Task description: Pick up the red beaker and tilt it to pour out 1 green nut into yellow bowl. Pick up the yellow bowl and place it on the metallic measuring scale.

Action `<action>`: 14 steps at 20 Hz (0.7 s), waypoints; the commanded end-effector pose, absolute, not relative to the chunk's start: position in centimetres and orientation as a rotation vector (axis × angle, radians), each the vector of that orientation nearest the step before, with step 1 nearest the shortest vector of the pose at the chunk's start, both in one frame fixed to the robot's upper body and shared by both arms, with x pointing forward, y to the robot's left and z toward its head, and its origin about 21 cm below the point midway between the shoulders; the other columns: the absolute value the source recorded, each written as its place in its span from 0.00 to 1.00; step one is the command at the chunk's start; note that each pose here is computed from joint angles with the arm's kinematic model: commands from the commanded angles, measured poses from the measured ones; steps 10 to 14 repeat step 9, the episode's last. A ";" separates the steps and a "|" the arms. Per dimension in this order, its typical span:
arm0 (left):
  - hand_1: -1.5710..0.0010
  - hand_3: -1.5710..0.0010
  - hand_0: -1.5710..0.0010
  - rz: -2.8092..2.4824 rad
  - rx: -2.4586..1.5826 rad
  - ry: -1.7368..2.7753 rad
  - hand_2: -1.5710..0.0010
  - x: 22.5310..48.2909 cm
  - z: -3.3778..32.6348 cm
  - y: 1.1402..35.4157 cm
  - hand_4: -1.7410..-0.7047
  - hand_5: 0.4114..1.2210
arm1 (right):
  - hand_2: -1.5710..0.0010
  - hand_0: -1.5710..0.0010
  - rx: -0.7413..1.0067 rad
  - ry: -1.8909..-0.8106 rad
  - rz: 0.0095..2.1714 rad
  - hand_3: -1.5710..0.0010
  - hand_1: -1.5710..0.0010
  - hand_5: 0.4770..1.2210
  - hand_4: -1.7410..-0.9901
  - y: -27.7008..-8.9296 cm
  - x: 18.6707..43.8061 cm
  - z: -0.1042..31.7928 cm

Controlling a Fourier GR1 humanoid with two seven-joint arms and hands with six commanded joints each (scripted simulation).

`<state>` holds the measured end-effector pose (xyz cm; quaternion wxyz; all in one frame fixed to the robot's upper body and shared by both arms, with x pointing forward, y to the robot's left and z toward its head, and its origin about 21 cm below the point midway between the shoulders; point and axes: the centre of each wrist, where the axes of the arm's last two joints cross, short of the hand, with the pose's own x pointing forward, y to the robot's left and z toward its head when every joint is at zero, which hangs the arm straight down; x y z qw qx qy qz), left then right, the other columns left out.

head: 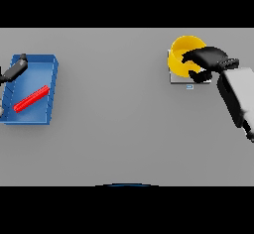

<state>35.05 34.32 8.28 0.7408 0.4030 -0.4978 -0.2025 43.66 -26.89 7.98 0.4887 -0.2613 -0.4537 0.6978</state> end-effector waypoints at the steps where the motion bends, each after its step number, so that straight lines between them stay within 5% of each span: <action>1: 1.00 1.00 1.00 -0.448 0.884 -1.100 1.00 35.2 8.3 34.4 0.98 0.31 | 0.90 0.92 -0.629 -1.111 1.694 0.77 0.92 0.49 0.27 -26.8 43.7 7.9; 9: 1.00 1.00 1.00 -0.452 0.884 -1.098 1.00 35.0 8.3 34.4 0.98 0.31 | 0.98 0.99 -0.631 -1.064 1.661 0.91 0.99 0.35 0.35 -27.5 43.7 7.6; 14: 1.00 1.00 1.00 -0.452 0.884 -1.098 1.00 35.0 8.3 34.4 0.98 0.31 | 0.98 0.99 -0.631 -1.064 1.661 0.91 0.99 0.35 0.35 -27.5 43.7 7.6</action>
